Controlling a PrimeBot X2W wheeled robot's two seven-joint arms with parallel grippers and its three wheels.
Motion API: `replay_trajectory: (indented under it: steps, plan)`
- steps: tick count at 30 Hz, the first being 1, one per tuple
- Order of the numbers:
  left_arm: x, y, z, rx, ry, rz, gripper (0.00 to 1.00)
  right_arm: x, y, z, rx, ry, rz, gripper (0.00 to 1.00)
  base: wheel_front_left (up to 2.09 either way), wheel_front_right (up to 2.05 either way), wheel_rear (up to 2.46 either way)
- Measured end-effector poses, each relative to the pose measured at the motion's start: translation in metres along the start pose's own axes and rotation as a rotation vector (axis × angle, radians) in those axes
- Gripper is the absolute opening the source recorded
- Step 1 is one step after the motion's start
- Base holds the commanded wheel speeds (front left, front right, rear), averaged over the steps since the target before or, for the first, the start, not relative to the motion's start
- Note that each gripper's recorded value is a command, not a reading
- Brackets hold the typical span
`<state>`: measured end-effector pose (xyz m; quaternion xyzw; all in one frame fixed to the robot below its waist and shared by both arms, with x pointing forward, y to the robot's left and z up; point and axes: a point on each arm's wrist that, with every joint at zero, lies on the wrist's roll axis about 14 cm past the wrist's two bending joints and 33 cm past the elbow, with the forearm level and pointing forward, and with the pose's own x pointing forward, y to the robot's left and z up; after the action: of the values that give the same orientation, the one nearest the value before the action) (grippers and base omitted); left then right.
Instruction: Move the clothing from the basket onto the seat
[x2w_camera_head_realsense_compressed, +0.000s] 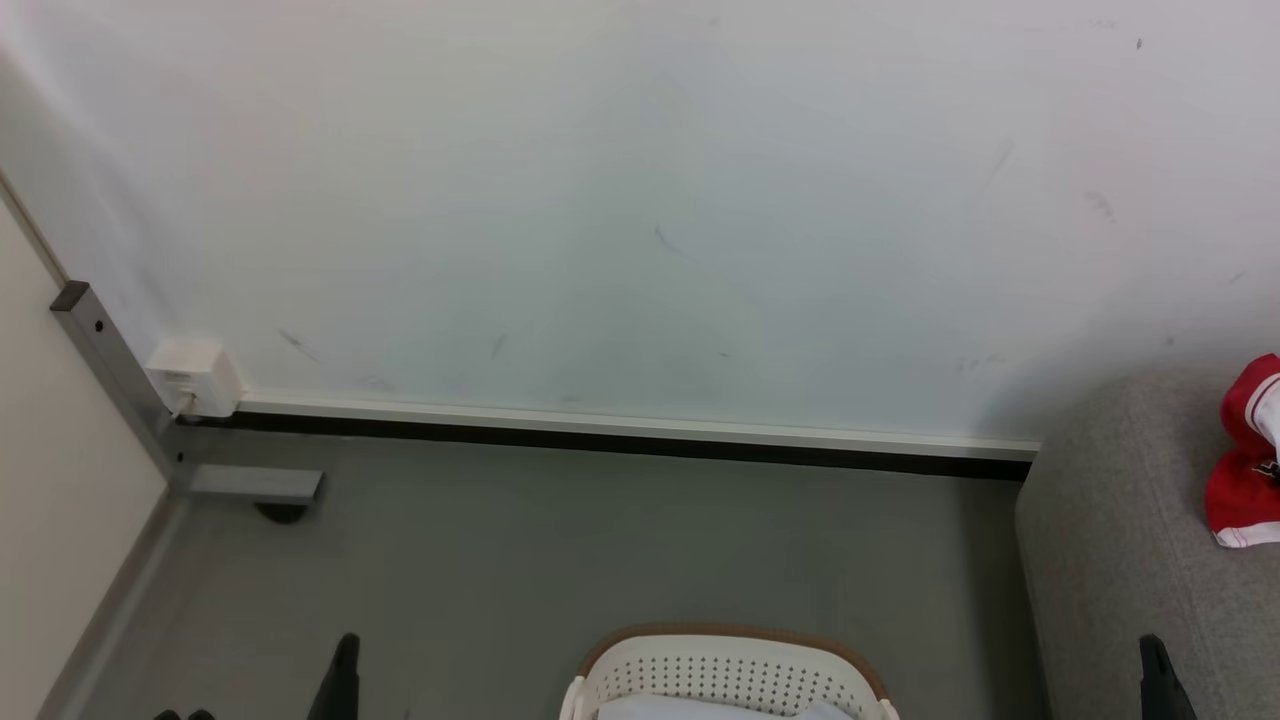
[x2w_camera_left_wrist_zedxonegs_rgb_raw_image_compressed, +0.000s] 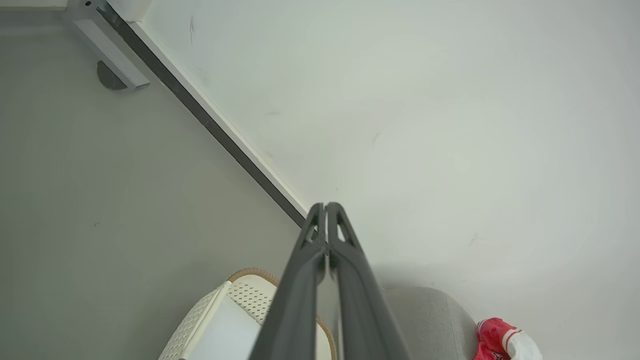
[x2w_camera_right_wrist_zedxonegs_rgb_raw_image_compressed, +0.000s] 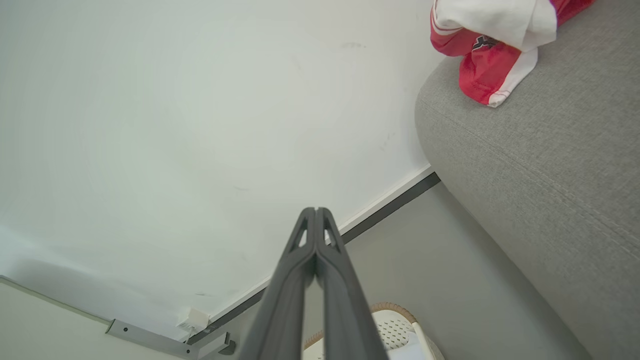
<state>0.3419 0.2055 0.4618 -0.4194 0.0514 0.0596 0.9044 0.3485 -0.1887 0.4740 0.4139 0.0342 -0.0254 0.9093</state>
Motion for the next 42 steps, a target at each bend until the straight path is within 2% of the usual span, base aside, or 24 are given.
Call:
replay_trajectory:
  steps: [19, 42]
  plan:
    - [0.011, -0.009, 0.007, -0.213, 0.001, -0.022, 0.0, 0.012, 0.006, 0.008, 0.219, -0.006, 0.009, 0.0, 0.0, 0.0, 0.0]
    - [0.023, -0.023, 0.015, -0.421, 0.004, -0.069, 0.0, 0.022, 0.011, 0.015, 0.435, -0.003, 0.029, 0.0, 0.0, 0.0, 0.0]
